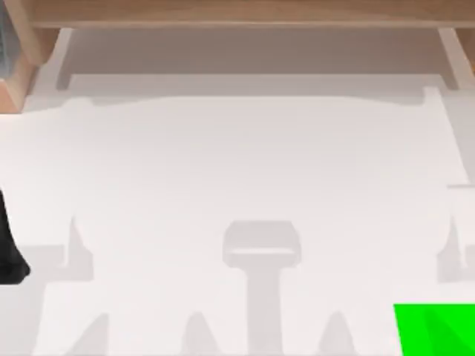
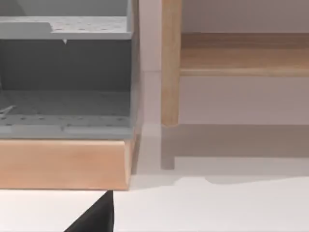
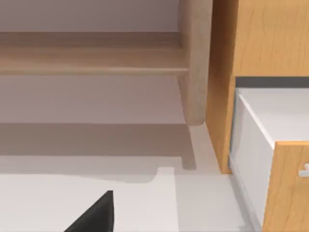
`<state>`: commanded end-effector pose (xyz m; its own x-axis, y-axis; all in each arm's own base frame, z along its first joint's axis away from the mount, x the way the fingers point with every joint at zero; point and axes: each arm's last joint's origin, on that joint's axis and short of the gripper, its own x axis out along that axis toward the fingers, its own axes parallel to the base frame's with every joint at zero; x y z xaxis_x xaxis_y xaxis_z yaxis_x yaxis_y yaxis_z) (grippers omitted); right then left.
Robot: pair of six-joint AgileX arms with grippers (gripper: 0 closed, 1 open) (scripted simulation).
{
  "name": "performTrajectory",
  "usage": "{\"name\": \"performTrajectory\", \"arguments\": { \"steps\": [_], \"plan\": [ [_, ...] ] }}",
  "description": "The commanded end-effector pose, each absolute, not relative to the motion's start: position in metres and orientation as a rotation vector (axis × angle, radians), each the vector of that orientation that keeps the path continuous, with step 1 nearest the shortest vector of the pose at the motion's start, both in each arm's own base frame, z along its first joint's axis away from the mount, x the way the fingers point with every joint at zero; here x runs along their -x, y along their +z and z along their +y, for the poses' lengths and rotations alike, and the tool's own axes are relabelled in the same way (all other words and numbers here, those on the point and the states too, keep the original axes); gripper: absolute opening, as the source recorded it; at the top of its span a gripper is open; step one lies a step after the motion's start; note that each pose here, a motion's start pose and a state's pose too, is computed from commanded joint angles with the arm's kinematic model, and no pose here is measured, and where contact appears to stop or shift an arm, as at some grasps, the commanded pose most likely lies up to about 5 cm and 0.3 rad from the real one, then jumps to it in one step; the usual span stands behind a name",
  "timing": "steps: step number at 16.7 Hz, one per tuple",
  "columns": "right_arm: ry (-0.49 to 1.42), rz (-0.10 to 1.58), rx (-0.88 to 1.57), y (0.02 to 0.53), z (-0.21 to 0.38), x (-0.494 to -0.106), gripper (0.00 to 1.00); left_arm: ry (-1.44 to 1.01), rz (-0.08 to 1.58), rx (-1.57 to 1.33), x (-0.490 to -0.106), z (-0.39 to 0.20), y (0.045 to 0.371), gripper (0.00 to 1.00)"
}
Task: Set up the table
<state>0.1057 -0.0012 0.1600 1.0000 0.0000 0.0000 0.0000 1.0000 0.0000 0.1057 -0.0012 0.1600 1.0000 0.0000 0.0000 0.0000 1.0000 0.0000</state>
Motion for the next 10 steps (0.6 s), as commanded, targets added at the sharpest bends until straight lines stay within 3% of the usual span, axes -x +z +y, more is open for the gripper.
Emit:
{"name": "performTrajectory", "arguments": {
  "steps": [5, 10],
  "plan": [
    [-0.043, 0.057, -0.006, 0.170, -0.005, -0.106, 1.00, 0.000, 0.000, 0.000, -0.106, -0.001, 0.160, 1.00],
    [-0.173, 0.293, -0.026, 0.227, -0.017, -0.118, 1.00, 0.000, 0.000, 0.000, -0.106, -0.001, 0.160, 1.00]
  ]
}}
